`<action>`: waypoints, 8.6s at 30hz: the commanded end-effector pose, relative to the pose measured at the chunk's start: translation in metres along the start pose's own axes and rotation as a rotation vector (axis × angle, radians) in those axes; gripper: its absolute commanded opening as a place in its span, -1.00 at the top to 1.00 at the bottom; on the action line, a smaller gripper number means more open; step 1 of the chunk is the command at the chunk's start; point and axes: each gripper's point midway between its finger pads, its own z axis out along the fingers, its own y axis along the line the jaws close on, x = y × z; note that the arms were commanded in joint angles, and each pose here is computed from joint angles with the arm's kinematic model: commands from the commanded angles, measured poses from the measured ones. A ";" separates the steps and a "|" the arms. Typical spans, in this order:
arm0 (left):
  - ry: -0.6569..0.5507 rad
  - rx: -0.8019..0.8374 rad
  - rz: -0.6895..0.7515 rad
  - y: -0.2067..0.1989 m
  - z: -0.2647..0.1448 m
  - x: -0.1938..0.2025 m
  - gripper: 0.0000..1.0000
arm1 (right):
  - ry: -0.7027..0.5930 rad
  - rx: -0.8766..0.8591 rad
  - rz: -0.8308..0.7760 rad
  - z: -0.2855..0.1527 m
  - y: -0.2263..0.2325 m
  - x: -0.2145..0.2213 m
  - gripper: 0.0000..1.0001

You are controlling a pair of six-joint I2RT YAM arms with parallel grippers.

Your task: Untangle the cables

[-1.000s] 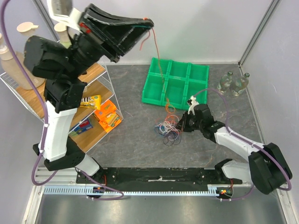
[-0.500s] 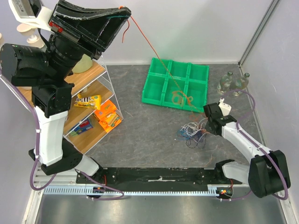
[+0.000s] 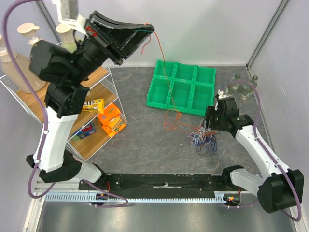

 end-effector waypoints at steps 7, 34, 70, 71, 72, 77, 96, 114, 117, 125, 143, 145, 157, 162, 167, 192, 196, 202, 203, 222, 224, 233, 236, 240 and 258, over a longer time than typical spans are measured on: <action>0.102 0.019 -0.054 0.009 0.003 0.032 0.96 | -0.304 -0.651 -0.361 -0.101 0.135 -0.046 -0.36; 0.179 -0.061 -0.050 0.036 0.001 0.059 0.97 | -0.183 -0.489 -0.328 -0.130 0.097 -0.025 -0.36; 0.501 -0.425 -0.191 0.119 -0.064 0.197 0.96 | -0.130 -0.991 -0.469 -0.200 0.161 -0.002 1.00; 0.544 -0.424 -0.183 0.118 -0.075 0.215 0.96 | -0.123 -1.006 -0.470 -0.205 0.163 -0.002 1.00; 0.585 -0.427 -0.176 0.115 -0.087 0.235 0.97 | -0.127 -1.014 -0.470 -0.208 0.165 -0.004 1.00; 0.725 -0.533 -0.174 0.117 -0.159 0.308 0.96 | -0.130 -1.071 -0.449 -0.218 0.171 -0.004 1.00; 0.843 -0.441 -0.266 0.093 -0.207 0.369 0.20 | -0.102 -0.995 -0.383 -0.187 0.173 -0.012 1.00; 0.855 -0.377 -0.334 0.108 -0.159 0.451 -0.03 | -0.132 -1.015 -0.351 -0.194 0.176 -0.018 1.00; 0.854 -0.436 -0.312 0.120 -0.161 0.455 0.26 | -0.146 -0.996 -0.342 -0.193 0.174 -0.019 1.00; 0.887 -0.650 -0.130 0.147 -0.204 0.428 0.97 | -0.308 -0.448 -0.139 -0.151 0.100 -0.058 1.00; 0.766 -0.678 0.177 0.114 -0.234 0.275 0.97 | -0.587 0.641 0.104 -0.197 -0.084 -0.110 1.00; 0.774 -0.601 0.217 0.107 -0.216 0.265 0.96 | -0.566 0.368 -0.018 -0.185 -0.039 -0.121 1.00; 0.713 -0.307 -0.098 0.085 -0.130 0.339 -0.71 | -0.697 -0.688 -0.254 -0.320 0.146 -0.155 1.00; 0.763 -0.244 -0.191 0.097 -0.112 0.390 -0.75 | -0.730 -0.805 -0.260 -0.355 0.160 -0.157 1.00; 0.831 -0.134 -0.391 0.087 -0.105 0.446 -0.86 | -0.789 -0.983 -0.200 -0.397 0.178 -0.164 1.00; 0.916 -0.299 -0.335 0.108 -0.178 0.468 -0.47 | -1.253 -1.167 0.016 -0.538 0.179 -0.248 1.00; 0.907 -0.301 -0.286 0.092 -0.195 0.436 -0.50 | -1.179 -1.044 0.076 -0.485 0.179 -0.262 1.00; 0.881 -0.355 -0.241 0.080 -0.219 0.399 -0.34 | -1.096 -0.763 0.129 -0.402 0.166 -0.285 1.00; 0.872 -0.367 -0.231 0.080 -0.220 0.392 -0.34 | -1.097 -0.704 0.124 -0.387 0.161 -0.287 1.00; 0.753 -0.377 -0.116 0.069 -0.184 0.310 -0.34 | -0.968 -0.217 0.051 -0.207 0.102 -0.281 1.00; 0.754 -0.371 -0.110 0.068 -0.182 0.308 -0.35 | -0.967 -0.207 0.057 -0.204 0.098 -0.282 1.00; 0.768 -0.342 -0.097 0.068 -0.173 0.309 -0.36 | -0.937 -0.193 0.060 -0.176 0.097 -0.289 1.00; 0.772 -0.347 -0.089 0.069 -0.173 0.309 -0.36 | -0.942 -0.170 0.075 -0.172 0.094 -0.295 1.00; 0.772 -0.348 -0.080 0.069 -0.173 0.305 -0.36 | -0.940 -0.125 0.079 -0.155 0.086 -0.299 1.00; 0.779 -0.364 -0.057 0.070 -0.175 0.299 -0.37 | -1.049 -0.386 0.216 -0.227 0.126 -0.345 1.00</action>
